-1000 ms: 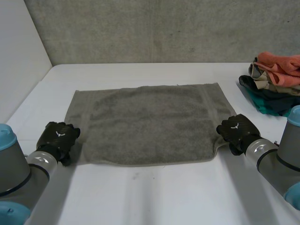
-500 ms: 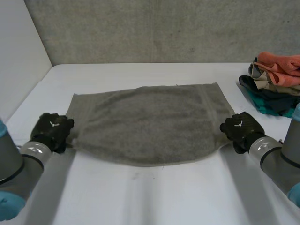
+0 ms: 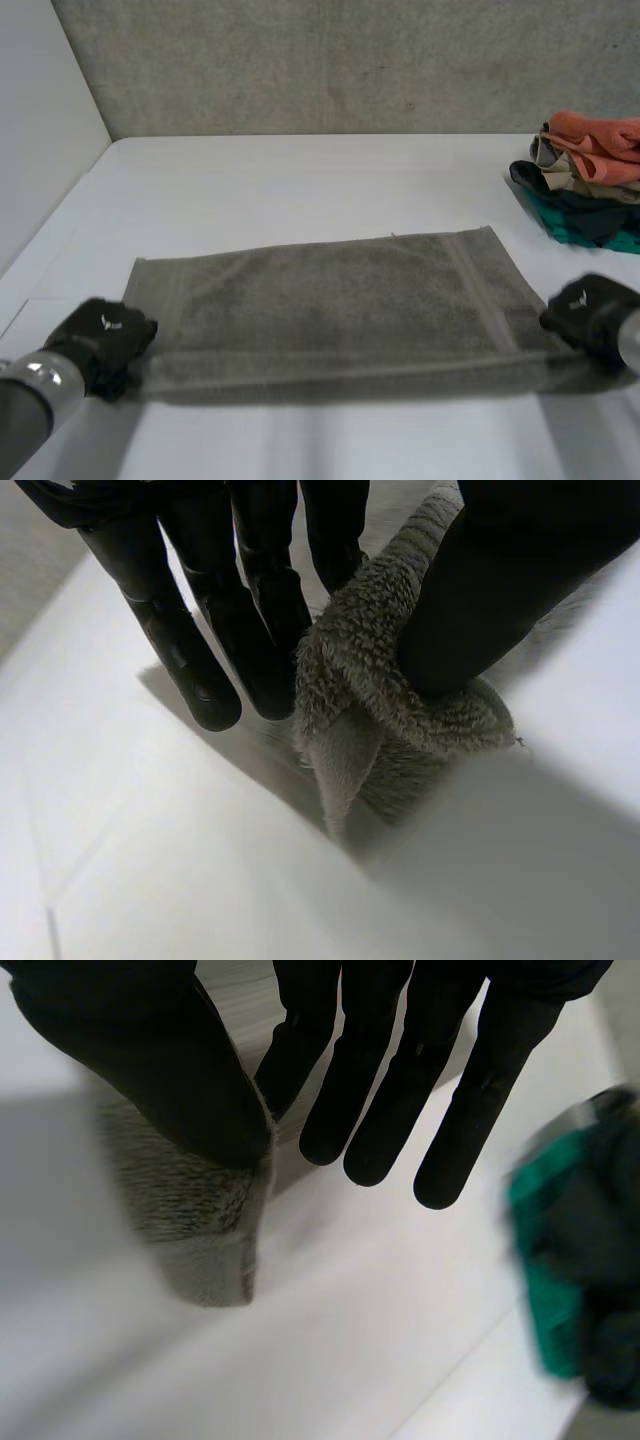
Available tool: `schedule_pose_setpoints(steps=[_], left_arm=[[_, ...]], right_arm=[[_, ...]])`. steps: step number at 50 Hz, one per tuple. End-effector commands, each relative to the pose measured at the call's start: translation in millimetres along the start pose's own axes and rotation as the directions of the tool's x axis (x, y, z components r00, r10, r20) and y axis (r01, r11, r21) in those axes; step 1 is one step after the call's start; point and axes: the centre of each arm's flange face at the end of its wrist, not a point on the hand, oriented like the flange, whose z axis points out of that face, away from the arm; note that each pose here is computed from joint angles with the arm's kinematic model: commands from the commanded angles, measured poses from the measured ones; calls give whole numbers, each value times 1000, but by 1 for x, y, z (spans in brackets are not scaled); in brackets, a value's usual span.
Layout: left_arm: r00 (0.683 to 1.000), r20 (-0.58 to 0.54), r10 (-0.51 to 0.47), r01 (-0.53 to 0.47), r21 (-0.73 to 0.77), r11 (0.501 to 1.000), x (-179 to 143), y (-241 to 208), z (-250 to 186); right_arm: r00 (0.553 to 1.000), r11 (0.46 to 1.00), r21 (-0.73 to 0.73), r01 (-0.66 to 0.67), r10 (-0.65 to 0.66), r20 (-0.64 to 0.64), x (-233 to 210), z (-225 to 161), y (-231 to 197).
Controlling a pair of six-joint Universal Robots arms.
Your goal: Fold the laundry.
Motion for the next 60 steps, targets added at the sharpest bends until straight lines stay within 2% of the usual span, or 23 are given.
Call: schedule_pose_setpoints(steps=[1,6,9,15,21,26,31,34,39,44,51,60], left_arm=[[989,123,-88,76,98,992,-20,-10,42],[967,189,-169,141,150,979,-30,-15,65],[952,246,-181,144,161,976,-37,-15,80],[941,287,-178,142,142,980,-33,-15,100],[949,269,-167,137,127,982,-18,-14,112],[931,315,-183,134,171,976,-27,-24,113],[898,371,-237,146,256,956,-46,-42,97],[892,366,-266,154,308,939,-49,-52,78],[920,302,-252,149,326,934,-36,-50,62],[965,167,-201,134,343,930,-17,-44,52],[977,106,-187,149,295,944,-7,-28,74],[981,134,-141,105,247,963,-16,-17,123]], right_arm=[[988,977,201,67,-37,-150,7,44,-45],[971,952,283,115,-48,-233,12,73,-65],[953,938,319,137,-38,-299,20,99,-71],[924,906,382,180,-22,-382,26,138,-84],[916,872,445,206,-11,-402,19,166,-90],[913,855,490,167,53,-404,13,180,-93],[906,850,522,71,164,-390,25,170,-96],[910,847,531,-6,225,-349,33,151,-96],[930,854,507,-116,273,-247,29,121,-90],[941,876,433,-211,302,-152,23,101,-69],[957,892,375,-254,288,-36,-3,87,-51],[955,899,330,-288,296,27,-24,84,-38]])
